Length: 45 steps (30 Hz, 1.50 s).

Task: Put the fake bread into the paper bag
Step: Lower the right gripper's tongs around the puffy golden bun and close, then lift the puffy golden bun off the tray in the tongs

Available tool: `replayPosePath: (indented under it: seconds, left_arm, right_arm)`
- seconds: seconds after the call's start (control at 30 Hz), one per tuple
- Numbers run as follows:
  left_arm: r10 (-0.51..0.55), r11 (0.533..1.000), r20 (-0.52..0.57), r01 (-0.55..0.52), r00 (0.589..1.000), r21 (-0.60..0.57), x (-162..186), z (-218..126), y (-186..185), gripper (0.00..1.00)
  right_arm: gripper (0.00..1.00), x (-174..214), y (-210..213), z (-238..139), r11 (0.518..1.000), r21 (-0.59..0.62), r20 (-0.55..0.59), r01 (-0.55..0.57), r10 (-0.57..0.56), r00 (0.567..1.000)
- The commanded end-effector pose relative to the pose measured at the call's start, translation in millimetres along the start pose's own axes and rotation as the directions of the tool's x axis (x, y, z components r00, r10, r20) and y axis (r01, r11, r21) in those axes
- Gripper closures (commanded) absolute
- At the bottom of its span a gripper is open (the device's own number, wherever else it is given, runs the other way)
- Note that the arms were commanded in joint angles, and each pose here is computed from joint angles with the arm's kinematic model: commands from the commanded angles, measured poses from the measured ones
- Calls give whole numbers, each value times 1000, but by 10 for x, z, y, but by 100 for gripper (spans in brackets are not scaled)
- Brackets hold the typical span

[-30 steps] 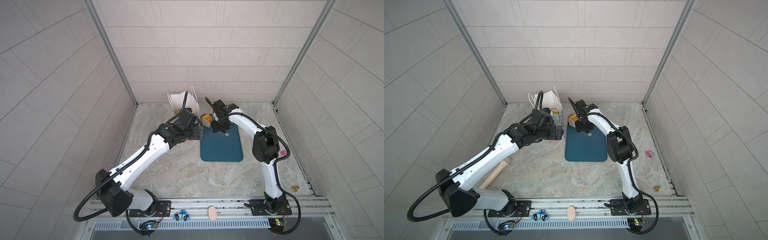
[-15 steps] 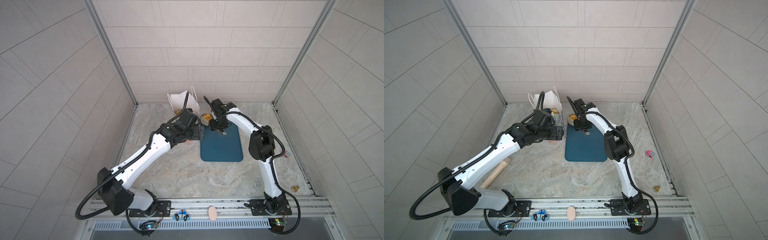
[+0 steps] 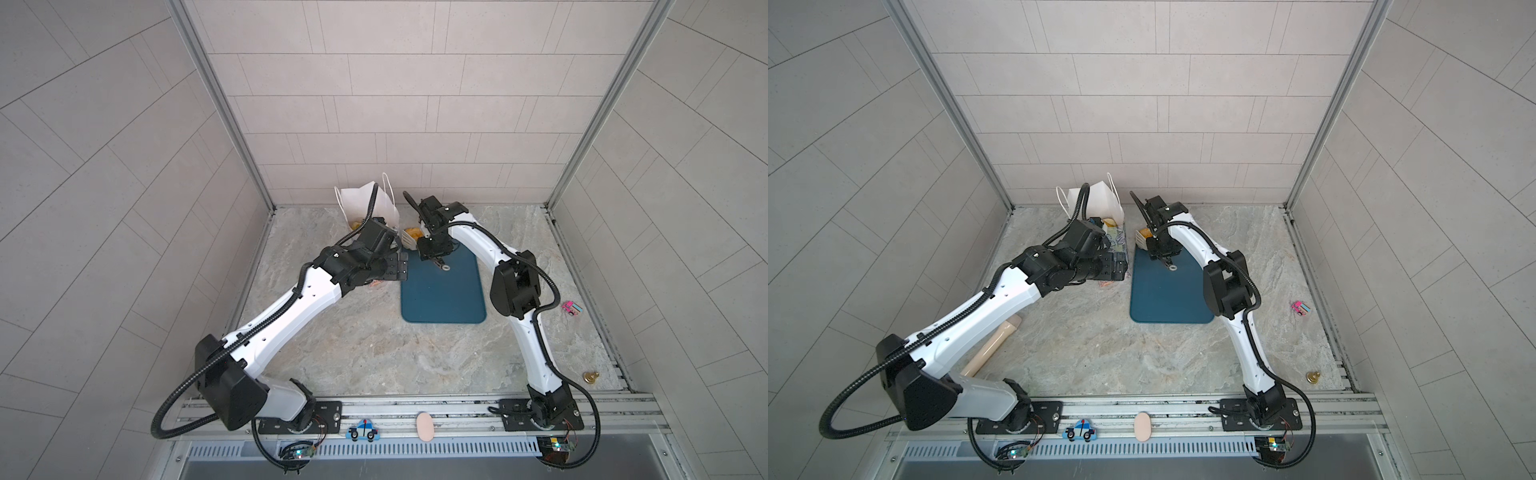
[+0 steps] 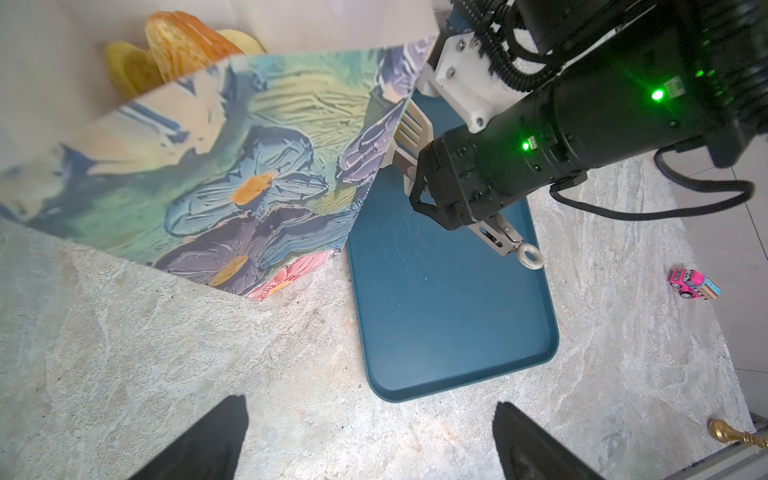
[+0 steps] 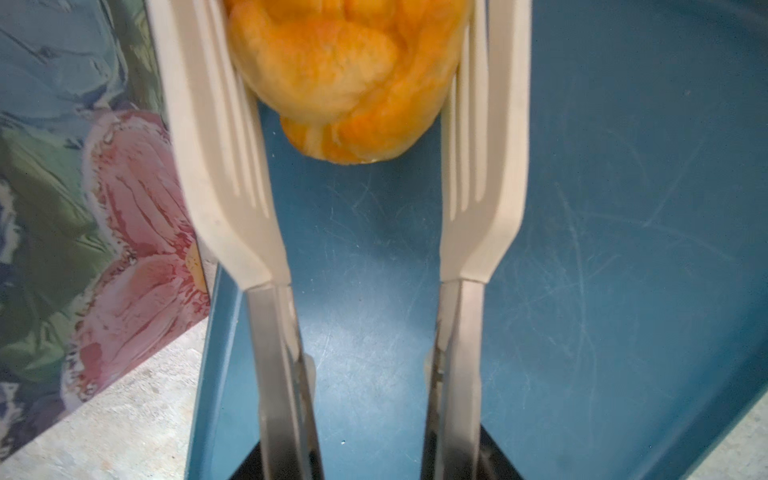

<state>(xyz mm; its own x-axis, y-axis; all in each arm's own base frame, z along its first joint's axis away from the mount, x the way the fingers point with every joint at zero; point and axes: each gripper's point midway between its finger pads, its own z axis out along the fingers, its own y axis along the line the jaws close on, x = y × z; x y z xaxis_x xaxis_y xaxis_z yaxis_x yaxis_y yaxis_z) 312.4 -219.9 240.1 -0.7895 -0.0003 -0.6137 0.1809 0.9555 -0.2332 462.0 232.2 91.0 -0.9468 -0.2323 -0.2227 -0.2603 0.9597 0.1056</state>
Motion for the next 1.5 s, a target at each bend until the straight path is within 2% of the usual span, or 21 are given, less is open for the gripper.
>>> replayPosePath:
  seconds: [0.0, 0.07, 0.2, 0.57, 0.87, 1.13, 1.47]
  left_arm:
    - [-4, 1000, 6, 4, 1000, -19, -15, -22, 21, 0]
    - [-4, 1000, 7, 4, 1000, -20, -20, -21, 21, 0]
    - [-2, 1000, 9, 2, 1000, -18, -27, -23, 16, 0]
    - [3, 1000, 13, -3, 1000, 3, -23, -74, -8, 0]
    - [32, 999, -1, -32, 1000, 28, 23, -63, -114, 0]
    - [40, 998, 15, -41, 999, 44, -37, -96, -168, 0]
    - [68, 996, 68, -73, 995, 60, -233, -246, -243, 0]
  right_arm:
    - [50, 70, 8, -66, 999, -5, -31, 34, -34, 999]
    - [51, 113, 3, -83, 999, -3, -46, 49, -49, 998]
    - [58, 183, -37, -137, 998, 5, -69, 66, -66, 995]
    - [58, 190, -106, -534, 999, -44, 18, -6, 7, 1000]
    - [59, 337, -201, -735, 991, -109, 61, -78, 85, 995]
    - [58, 510, -281, -873, 985, -135, 72, -109, 119, 990]
    - [58, 488, -245, -1248, 972, -202, 157, -120, 154, 976]
